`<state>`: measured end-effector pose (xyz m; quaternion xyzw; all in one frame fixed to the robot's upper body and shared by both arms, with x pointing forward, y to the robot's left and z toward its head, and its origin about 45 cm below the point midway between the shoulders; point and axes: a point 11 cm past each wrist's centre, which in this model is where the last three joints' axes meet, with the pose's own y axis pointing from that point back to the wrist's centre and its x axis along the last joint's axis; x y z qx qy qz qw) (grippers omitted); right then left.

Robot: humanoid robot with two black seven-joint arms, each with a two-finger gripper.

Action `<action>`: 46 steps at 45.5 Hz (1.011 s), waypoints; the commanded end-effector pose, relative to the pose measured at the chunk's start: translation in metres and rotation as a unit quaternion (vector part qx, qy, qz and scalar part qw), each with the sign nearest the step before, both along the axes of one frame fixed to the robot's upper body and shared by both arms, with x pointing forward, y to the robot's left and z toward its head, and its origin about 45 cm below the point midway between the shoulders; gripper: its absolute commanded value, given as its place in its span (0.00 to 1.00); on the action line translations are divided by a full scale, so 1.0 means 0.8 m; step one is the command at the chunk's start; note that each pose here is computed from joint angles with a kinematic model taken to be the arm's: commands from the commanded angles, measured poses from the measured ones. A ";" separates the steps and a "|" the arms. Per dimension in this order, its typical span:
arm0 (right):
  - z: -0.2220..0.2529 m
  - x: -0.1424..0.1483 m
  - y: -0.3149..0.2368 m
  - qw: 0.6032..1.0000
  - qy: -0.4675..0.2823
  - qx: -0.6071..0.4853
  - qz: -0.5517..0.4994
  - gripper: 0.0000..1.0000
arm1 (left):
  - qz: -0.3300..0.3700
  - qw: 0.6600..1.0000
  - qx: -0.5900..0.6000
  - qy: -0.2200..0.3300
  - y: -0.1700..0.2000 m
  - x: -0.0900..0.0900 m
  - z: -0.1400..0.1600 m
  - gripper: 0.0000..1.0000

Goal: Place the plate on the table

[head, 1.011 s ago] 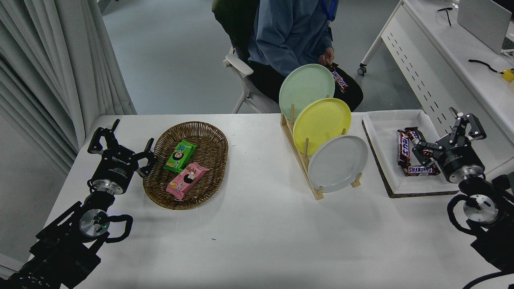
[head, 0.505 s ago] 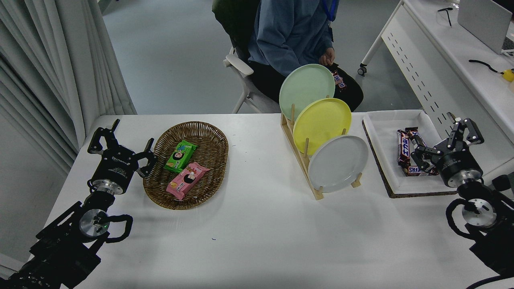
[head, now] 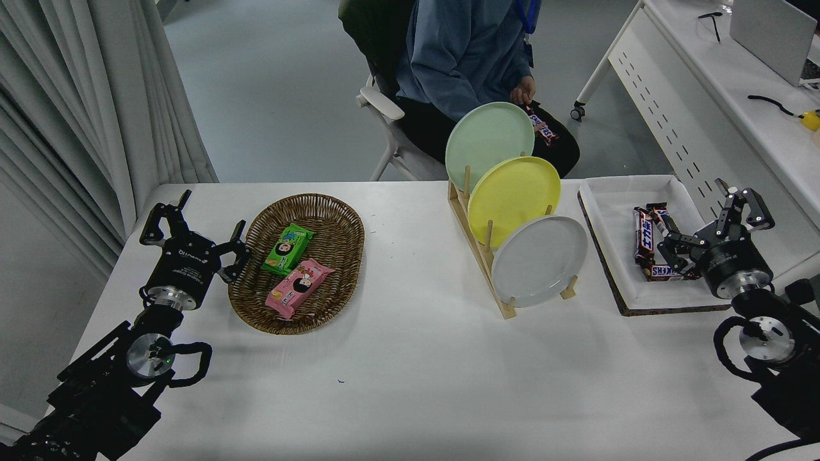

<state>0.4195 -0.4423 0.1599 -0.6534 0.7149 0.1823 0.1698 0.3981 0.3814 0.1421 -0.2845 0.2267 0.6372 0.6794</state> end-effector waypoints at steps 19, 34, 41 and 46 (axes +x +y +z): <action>0.007 0.003 0.002 1.000 -0.007 0.000 0.007 1.00 | 0.000 1.000 0.000 0.000 0.000 0.000 0.000 1.00; 0.007 0.003 0.000 1.000 -0.006 -0.001 0.005 1.00 | 0.000 1.000 0.000 0.000 0.000 0.000 0.000 1.00; 0.022 0.004 -0.017 1.000 -0.013 -0.013 -0.002 1.00 | 0.000 1.000 -0.001 0.000 -0.001 0.000 0.000 1.00; 0.032 0.000 -0.037 0.999 -0.005 -0.047 0.001 1.00 | 0.001 1.000 0.000 0.000 0.001 0.000 0.000 1.00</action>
